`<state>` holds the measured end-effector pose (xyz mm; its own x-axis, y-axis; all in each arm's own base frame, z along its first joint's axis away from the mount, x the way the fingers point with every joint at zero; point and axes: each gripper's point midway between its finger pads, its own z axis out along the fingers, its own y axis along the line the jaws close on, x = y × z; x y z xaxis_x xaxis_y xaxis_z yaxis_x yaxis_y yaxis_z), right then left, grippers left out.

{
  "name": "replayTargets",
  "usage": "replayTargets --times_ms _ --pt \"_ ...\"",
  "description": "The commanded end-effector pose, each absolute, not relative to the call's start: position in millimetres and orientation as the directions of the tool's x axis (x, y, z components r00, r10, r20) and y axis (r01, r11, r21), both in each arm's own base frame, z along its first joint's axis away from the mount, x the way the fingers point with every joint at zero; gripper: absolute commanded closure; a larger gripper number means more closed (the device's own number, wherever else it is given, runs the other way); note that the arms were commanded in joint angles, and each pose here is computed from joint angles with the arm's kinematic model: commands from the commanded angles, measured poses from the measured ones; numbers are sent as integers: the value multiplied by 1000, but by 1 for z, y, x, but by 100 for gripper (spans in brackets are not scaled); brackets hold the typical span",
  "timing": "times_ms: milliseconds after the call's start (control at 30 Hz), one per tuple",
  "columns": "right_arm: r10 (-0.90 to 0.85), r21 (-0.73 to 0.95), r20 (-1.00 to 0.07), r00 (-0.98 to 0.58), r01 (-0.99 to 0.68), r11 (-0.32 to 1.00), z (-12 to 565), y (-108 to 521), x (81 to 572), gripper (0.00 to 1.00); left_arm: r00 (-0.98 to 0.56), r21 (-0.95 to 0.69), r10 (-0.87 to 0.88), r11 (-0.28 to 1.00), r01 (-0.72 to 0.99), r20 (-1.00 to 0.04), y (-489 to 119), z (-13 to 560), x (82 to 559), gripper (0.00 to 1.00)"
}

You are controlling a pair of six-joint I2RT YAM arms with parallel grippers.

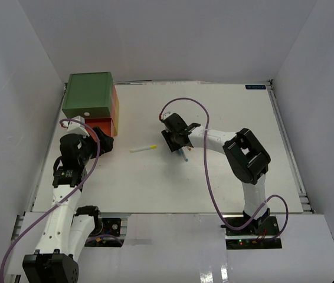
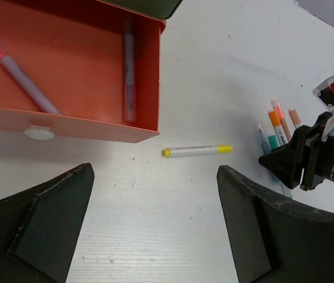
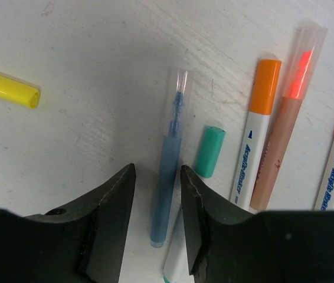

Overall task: Sort the stationery into containers
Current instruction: Pick up the pen from the center of the board.

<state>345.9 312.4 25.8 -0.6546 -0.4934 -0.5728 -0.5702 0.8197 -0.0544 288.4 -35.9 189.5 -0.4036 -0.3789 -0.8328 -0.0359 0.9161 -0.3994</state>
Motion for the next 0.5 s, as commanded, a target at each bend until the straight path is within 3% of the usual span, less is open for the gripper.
replayTargets --times_ms 0,133,267,467 --pt "-494 -53 -579 -649 -574 817 30 316 353 57 -394 -401 -370 916 -5 -841 -40 195 289 4" --pt "-495 -55 -568 -657 -570 820 25 314 351 65 -394 -404 -369 915 6 -842 -42 195 289 4" --pt "-496 -54 -562 -662 -569 821 25 312 349 81 -402 -424 -377 905 31 -834 -48 197 290 4" --pt "-476 -18 -594 -649 -580 814 45 313 341 83 -454 -526 -423 841 124 -784 -74 218 285 4"
